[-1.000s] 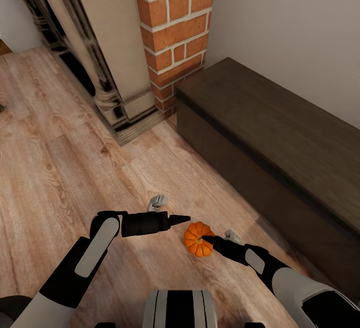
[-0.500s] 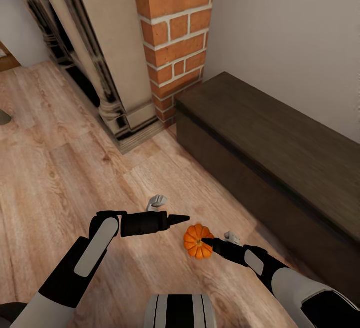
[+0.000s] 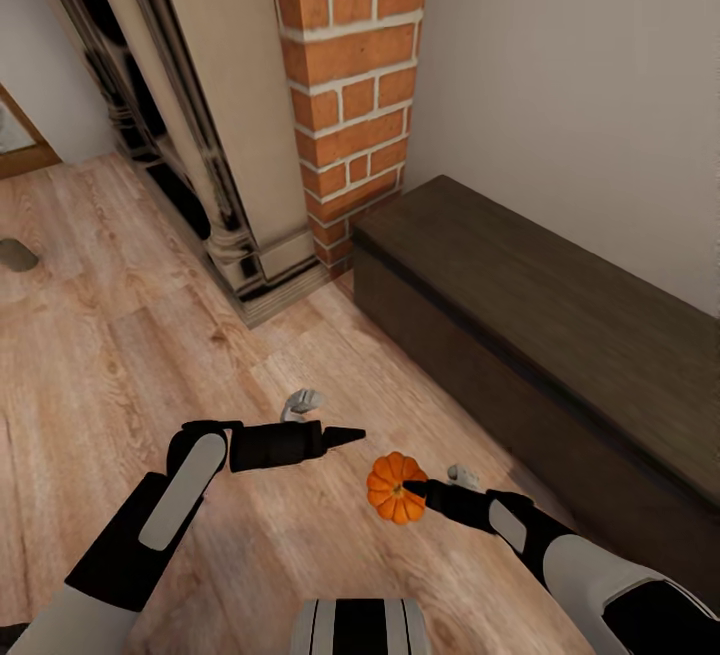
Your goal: Place each of the two pumpkins and all three candles from the living room inside a cabinet in the living room (use any cabinet), then make sure every cabinet is closed, and position the cauldron so it is next to a table in the living room.
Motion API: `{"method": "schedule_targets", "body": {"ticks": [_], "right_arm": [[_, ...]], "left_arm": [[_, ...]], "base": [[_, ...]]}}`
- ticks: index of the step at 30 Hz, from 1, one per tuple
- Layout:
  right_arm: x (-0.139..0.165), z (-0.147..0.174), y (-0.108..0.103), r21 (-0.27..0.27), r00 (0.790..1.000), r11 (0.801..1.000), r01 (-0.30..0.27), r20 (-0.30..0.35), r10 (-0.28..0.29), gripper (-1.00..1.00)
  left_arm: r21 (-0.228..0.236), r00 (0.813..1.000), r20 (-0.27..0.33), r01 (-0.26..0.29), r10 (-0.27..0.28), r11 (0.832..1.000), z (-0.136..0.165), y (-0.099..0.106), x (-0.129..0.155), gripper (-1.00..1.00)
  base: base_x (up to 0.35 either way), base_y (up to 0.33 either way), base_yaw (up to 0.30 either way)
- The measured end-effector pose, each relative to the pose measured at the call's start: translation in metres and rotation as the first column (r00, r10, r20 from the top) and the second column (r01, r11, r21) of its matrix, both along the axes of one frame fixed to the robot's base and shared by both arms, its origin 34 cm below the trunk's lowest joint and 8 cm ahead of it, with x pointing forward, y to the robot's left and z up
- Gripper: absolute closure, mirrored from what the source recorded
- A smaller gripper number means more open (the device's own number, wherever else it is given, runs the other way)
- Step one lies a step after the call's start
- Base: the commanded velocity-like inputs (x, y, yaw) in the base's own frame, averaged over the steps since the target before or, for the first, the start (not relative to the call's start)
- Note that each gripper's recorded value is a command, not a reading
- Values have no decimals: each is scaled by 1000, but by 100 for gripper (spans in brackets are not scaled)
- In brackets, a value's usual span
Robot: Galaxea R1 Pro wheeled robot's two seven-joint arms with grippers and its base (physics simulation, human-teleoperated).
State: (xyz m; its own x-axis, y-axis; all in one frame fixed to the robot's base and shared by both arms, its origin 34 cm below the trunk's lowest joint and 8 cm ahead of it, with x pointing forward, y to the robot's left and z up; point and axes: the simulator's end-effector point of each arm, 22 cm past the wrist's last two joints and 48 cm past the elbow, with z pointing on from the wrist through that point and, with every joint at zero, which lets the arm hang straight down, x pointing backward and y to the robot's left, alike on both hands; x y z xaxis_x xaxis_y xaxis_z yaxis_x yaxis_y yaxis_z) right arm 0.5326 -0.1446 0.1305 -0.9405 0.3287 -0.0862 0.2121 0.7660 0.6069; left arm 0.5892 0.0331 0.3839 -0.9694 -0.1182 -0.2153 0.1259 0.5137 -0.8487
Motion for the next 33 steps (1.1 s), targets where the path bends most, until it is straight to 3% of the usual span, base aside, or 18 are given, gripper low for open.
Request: {"method": "schedule_targets", "body": {"ticks": [3,8,12,16,24,33], "right_arm": [[1,6,-1,-15,999,999,-37,16,37,100],[10,19,0,-21,998,999,-47,44,48,100],[17,29,-1,-27,997,998,-49,65,51,100],[24,40,-1,-30,995,998,-50,87,53,100],[37,61,0,-37,990,998,-57,130,61,100],[44,75,0,-45,985,997,-66,156,72,100]], "left_arm": [[38,999,3,-34,34,999,-3,26,8,-100],[98,998,25,-58,56,994,-1,62,16,-100],[189,995,51,-92,83,978,-1,119,24,-100],[220,991,37,-136,131,966,-5,147,28,-100],[276,976,-56,-189,212,943,-36,181,14,-100],[295,971,-43,-211,234,932,-37,189,13,-100]], "base": [[0,0,0],[0,0,0],[0,0,0],[0,0,0],[0,0,3],[0,0,61]]}}
